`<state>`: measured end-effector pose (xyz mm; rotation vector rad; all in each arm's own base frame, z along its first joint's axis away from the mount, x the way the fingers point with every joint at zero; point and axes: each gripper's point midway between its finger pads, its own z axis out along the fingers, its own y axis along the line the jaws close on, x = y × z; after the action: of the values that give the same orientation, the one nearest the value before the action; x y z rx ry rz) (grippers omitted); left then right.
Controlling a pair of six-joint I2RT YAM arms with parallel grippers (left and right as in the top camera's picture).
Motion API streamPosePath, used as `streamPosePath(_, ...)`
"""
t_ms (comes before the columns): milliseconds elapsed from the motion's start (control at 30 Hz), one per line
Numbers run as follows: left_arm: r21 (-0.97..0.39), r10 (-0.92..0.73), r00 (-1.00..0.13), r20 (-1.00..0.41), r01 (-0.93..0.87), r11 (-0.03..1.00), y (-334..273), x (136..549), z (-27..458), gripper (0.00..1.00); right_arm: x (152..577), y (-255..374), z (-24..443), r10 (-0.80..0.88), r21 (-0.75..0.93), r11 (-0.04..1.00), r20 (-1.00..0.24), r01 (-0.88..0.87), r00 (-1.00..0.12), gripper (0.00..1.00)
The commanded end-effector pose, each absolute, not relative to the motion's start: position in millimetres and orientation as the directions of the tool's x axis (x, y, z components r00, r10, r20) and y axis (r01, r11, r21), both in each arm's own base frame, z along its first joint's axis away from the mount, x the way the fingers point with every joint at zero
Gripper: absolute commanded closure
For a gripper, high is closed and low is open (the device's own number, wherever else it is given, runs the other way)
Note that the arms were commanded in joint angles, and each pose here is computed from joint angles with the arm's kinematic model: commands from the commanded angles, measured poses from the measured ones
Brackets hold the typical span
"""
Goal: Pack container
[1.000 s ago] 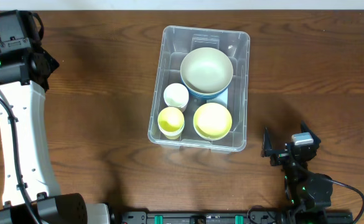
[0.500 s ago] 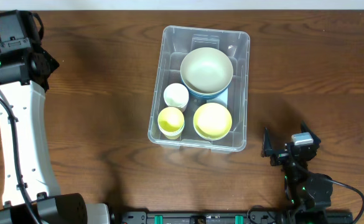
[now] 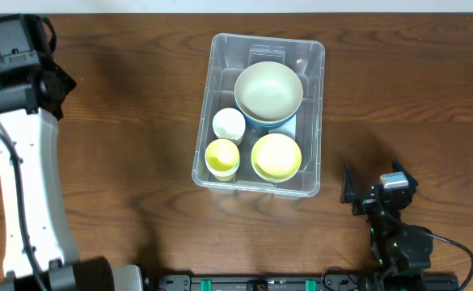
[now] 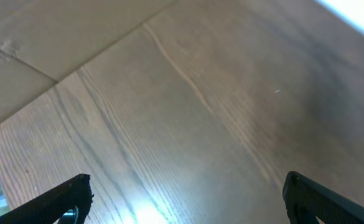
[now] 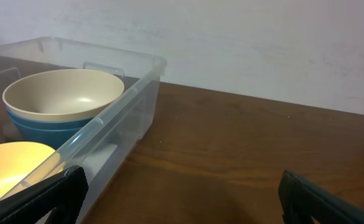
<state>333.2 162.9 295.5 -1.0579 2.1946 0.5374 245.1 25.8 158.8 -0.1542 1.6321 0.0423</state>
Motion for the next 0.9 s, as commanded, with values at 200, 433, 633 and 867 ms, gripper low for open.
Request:
streamPosePath(200, -0.183, -0.457, -0.199, -0.867, -0.726, 0.663, 115, 218, 419, 0.02, 245, 26, 158, -0.087, -0.079, 0.989, -0.995, -0.128, -0.057, 0.01)
streamPosePath(433, -0.284, -0.436, -0.082, -0.896, -0.650, 0.705, 95, 109, 437, 0.02, 245, 26, 158, -0.087, -0.079, 0.989, -0.995, -0.128, -0.057, 0.01)
streamPosePath(633, -0.340, -0.452, -0.083, -0.888, -0.543, 0.767, 75, 37, 403, 0.02, 245, 26, 158, -0.087, -0.079, 0.989, -0.995, -0.128, -0.057, 0.01)
streamPosePath(867, -0.356, -0.452, -0.077, -0.889, -0.502, 0.788, 74, 4, 353, 0.02, 245, 26, 158, -0.087, -0.079, 0.989, -0.995, -0.128, -0.057, 0.01)
